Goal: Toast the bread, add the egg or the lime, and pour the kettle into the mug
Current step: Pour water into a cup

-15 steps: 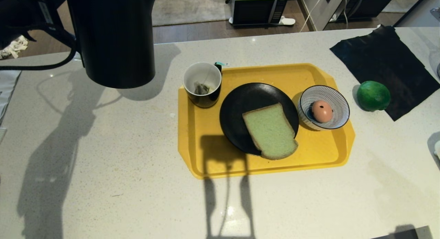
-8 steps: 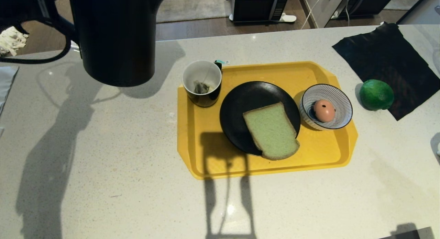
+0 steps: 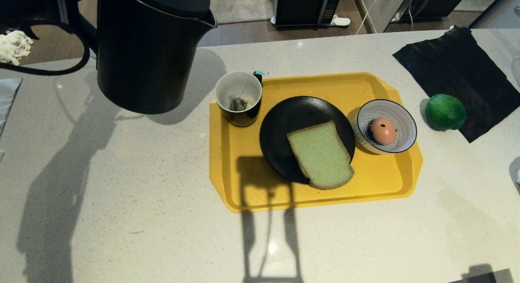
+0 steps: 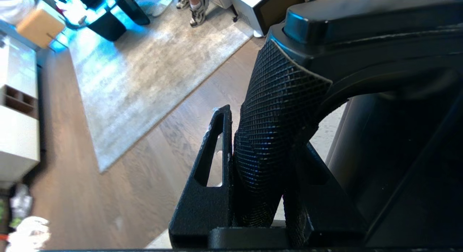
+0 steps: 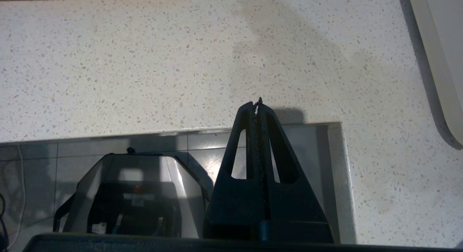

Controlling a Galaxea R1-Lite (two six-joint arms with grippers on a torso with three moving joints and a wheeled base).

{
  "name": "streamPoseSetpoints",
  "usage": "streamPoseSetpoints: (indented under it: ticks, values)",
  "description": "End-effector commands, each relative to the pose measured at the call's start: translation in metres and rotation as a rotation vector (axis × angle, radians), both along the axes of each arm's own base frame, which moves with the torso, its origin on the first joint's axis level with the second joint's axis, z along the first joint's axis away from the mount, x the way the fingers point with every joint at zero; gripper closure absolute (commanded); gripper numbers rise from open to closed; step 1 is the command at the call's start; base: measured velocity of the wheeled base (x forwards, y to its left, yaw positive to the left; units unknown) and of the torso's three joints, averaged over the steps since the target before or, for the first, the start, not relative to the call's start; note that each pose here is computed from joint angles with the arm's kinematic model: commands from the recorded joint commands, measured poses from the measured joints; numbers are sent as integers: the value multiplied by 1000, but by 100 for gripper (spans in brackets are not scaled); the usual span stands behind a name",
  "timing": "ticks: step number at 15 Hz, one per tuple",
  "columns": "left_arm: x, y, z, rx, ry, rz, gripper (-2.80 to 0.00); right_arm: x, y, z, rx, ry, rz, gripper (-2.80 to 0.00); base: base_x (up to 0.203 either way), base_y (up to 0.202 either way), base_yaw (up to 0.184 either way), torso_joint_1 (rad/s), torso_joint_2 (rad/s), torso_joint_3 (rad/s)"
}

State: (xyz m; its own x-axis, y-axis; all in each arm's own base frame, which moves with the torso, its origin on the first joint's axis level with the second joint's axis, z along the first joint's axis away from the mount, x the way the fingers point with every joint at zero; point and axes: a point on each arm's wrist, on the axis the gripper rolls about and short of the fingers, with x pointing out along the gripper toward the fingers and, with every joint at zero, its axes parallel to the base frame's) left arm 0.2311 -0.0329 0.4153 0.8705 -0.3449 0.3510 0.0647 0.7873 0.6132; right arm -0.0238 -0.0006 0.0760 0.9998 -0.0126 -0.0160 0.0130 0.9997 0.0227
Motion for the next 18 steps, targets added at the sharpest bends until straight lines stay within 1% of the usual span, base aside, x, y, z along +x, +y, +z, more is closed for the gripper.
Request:
streamPoseSetpoints:
  ticks: [1,4,6,8,13,18]
  values:
    - [-3,0,6,51,-9,17,0,0,0,0,0,1,0,0,0,0,0,0,0,0]
    - [-6,0,12,140,-5,47,0,0,0,0,0,0,0,0,0,0,0,0,0,0]
    - [-2,-4,11,176,-10,47,0,0,0,0,0,1,0,0,0,0,0,0,0,0]
    - [6,-8,10,225,-24,60,0,0,0,0,0,0,0,0,0,0,0,0,0,0]
    - [15,-26,9,271,-40,58,0,0,0,0,0,1,0,0,0,0,0,0,0,0]
    - [13,-30,17,339,-40,65,0,0,0,0,0,-1,-1,0,0,0,0,0,0,0]
